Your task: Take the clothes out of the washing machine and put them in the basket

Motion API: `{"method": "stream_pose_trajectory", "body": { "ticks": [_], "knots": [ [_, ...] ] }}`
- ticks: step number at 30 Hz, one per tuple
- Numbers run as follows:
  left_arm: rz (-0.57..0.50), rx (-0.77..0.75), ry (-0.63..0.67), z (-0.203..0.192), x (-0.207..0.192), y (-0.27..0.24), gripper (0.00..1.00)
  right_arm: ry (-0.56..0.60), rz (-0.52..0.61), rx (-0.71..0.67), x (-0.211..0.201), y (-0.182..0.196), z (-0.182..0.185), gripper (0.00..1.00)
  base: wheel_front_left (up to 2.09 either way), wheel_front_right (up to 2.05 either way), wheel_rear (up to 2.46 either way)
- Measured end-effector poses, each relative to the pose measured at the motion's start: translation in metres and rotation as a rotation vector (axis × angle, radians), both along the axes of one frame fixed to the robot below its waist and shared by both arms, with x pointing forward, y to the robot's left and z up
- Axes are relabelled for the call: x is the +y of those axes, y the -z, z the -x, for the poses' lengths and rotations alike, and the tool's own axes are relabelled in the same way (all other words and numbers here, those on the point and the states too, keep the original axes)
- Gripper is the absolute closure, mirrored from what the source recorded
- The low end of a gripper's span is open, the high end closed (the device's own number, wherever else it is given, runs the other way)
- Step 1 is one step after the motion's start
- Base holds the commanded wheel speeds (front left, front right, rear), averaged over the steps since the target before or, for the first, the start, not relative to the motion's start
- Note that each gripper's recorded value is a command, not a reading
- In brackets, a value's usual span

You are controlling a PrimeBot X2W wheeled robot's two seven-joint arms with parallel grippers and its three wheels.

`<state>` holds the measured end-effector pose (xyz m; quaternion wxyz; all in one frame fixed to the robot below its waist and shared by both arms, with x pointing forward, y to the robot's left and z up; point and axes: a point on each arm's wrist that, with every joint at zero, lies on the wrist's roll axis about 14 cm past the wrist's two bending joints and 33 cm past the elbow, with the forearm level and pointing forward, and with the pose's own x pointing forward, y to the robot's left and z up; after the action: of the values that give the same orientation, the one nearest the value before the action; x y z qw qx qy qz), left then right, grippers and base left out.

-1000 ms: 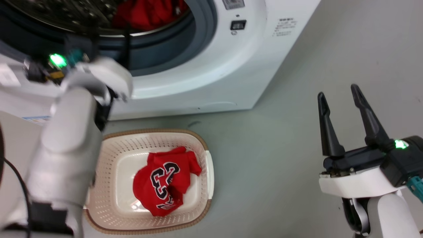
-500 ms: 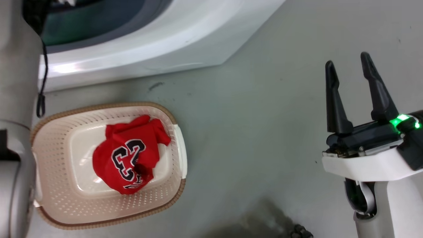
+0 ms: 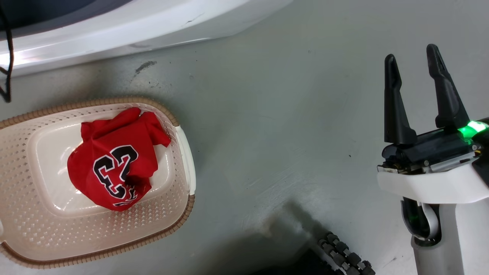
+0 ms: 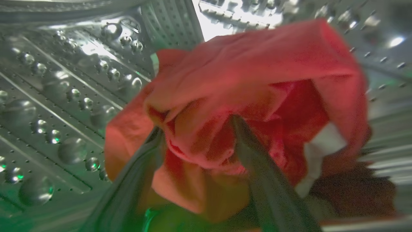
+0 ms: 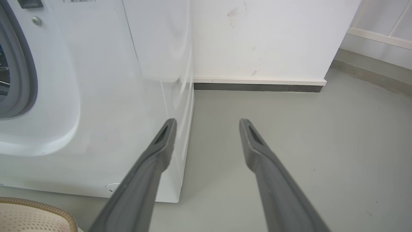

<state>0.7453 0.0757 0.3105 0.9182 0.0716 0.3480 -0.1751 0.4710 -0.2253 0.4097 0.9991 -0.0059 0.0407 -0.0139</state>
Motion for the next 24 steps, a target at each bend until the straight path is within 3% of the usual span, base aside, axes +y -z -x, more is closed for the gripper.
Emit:
{"method": "stream_pose_trajectory", "body": {
  "ticks": [8, 9, 10, 11, 24],
  "knots": [
    [-0.039, 0.016, 0.019, 0.001, 0.002, 0.013, 0.00, -0.003, 0.000, 0.010, 0.000, 0.008, -0.005, 0.00, 0.00, 0.00, 0.00],
    [-0.032, 0.018, 0.016, 0.001, 0.002, 0.014, 0.53, -0.003, -0.001, 0.010, 0.000, 0.009, -0.005, 0.00, 0.00, 0.00, 0.00],
    [-0.031, 0.015, 0.016, 0.001, 0.002, 0.014, 0.87, -0.004, -0.002, 0.011, 0.001, 0.009, -0.005, 0.00, 0.00, 0.00, 0.00],
    [-0.023, 0.002, 0.014, -0.001, 0.001, 0.012, 1.00, -0.005, -0.002, 0.011, 0.001, 0.009, -0.005, 0.00, 0.00, 0.00, 0.00],
    [0.061, -0.097, -0.008, -0.004, -0.005, -0.013, 1.00, -0.016, 0.007, -0.009, 0.004, 0.002, -0.007, 0.00, 0.00, 0.00, 0.00]
  ]
}}
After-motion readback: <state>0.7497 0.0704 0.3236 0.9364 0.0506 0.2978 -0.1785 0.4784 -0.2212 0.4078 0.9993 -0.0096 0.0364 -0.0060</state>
